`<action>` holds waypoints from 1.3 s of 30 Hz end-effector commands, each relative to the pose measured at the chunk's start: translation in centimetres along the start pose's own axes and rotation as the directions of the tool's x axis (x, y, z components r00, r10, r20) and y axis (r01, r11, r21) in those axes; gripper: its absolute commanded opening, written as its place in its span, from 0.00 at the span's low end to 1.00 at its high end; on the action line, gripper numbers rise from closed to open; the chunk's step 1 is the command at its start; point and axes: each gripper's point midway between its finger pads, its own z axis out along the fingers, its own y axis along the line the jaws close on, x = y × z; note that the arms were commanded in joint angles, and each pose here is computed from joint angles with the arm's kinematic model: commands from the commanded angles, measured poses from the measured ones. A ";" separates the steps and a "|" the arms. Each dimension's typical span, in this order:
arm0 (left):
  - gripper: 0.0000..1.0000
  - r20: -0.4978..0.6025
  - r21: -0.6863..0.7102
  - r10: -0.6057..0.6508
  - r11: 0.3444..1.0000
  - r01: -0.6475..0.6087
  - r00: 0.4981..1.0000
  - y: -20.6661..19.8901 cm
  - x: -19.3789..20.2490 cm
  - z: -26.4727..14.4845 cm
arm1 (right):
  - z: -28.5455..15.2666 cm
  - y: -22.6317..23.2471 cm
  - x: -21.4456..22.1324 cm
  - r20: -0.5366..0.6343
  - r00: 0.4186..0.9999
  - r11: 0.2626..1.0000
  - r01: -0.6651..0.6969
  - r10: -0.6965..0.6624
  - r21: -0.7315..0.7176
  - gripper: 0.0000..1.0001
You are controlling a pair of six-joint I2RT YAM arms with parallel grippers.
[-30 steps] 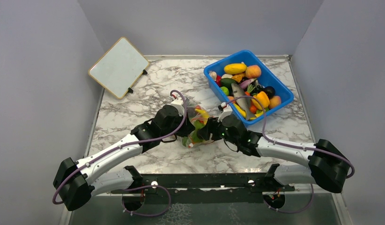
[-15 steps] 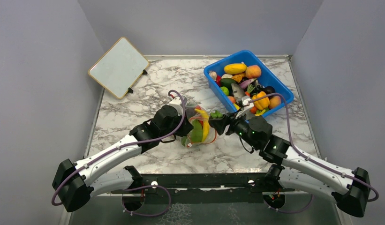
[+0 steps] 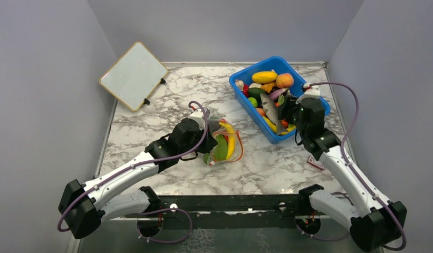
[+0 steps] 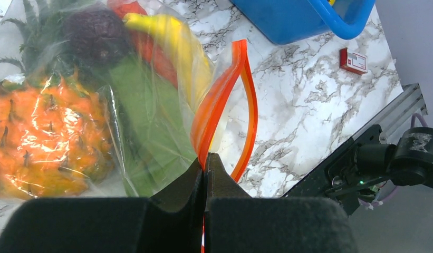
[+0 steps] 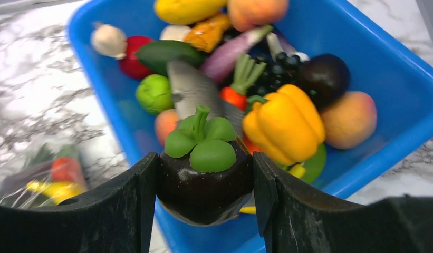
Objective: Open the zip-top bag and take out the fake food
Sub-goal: Place the fake fruit in the bin.
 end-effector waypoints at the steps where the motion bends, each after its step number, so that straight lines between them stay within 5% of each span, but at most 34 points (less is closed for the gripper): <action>1: 0.00 0.025 0.027 -0.011 1.000 0.011 1.000 -0.7 -0.8 -0.7 | 1.5 -1.4 2.1 -0.180 0.980 0.992 -0.103 0.088 -0.075 0.44; 8: 0.00 0.028 0.033 -0.010 0.999 0.010 1.000 -0.9 -0.9 -0.9 | 5.3 -5.9 0.2 -0.216 0.958 0.982 -0.191 0.187 0.000 0.45; 15: 0.00 0.022 0.067 -0.020 0.998 0.019 1.000 -1.7 -1.2 -0.8 | 10.4 -0.6 -2.1 -0.283 0.938 0.913 -0.283 0.200 -0.293 0.45; 22: 0.00 -0.029 0.157 0.031 0.987 -0.027 0.999 -3.4 -0.6 -0.9 | 17.7 -2.1 0.0 -0.379 0.900 0.930 -0.308 0.217 -0.199 0.46; 24: 0.00 -0.027 0.151 0.015 0.988 -0.011 1.000 -3.2 -0.5 -1.1 | 18.8 -2.2 1.2 -0.418 0.886 0.932 -0.305 0.202 -0.194 0.55; 27: 0.00 -0.007 0.140 0.007 0.990 -0.006 1.000 -2.9 -0.7 -1.2 | 19.0 -2.3 3.3 -0.513 0.839 0.936 -0.307 0.183 -0.169 0.62; 31: 0.00 0.002 0.134 0.007 0.991 -0.008 1.000 -2.9 -0.9 -1.3 | 17.8 -2.7 2.3 -0.437 0.883 0.949 -0.267 0.172 -0.165 0.74; 39: 0.00 -0.017 0.144 0.005 0.990 -0.002 1.000 -3.2 -0.7 -1.0 | 15.5 -3.8 1.3 -0.427 0.891 0.970 -0.218 0.154 -0.105 0.75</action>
